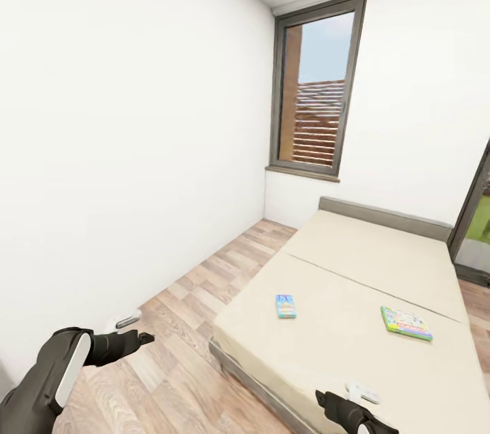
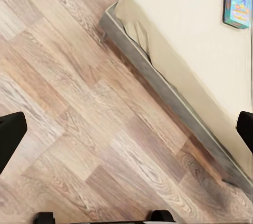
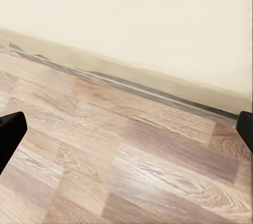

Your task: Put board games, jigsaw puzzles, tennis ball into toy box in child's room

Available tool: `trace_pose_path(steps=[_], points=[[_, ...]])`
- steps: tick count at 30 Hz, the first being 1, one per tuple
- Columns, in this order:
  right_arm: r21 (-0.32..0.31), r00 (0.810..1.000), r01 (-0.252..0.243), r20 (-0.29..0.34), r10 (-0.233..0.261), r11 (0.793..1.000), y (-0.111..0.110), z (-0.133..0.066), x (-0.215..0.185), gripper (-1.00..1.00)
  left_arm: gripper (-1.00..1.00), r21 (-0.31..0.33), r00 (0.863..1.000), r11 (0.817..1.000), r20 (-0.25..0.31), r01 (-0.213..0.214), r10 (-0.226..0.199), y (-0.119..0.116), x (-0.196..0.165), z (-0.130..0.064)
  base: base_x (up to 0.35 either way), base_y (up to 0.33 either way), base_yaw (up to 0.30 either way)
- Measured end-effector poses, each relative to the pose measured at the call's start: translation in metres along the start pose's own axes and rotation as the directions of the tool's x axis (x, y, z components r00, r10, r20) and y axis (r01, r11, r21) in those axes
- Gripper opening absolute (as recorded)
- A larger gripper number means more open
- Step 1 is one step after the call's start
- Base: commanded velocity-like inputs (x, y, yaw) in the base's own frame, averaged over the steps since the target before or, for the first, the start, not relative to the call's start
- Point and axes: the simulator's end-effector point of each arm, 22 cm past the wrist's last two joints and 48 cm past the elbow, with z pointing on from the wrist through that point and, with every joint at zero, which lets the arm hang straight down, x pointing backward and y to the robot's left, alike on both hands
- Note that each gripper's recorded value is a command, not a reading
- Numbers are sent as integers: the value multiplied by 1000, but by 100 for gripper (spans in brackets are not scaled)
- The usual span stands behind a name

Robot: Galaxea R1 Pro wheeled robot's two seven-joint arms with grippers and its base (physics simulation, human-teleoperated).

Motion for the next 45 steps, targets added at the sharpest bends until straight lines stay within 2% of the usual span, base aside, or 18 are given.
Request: trace_pose_path(steps=[11,34,45], points=[[-1,1000,-1,0,1,1000,1,-1,1,100,100,3,1000,1000,8,-2,2,-2,-2,-2,77,47,-261],[7,1000,-1,9,1,1000,-5,-2,1,100,100,5,1000,1000,22,-6,6,-4,-6,-8,174,222,-261],[8,1000,-3,4,3,1000,-5,-2,3,100,100,6,1000,1000,28,-8,8,-5,-8,-10,169,136,-261]])
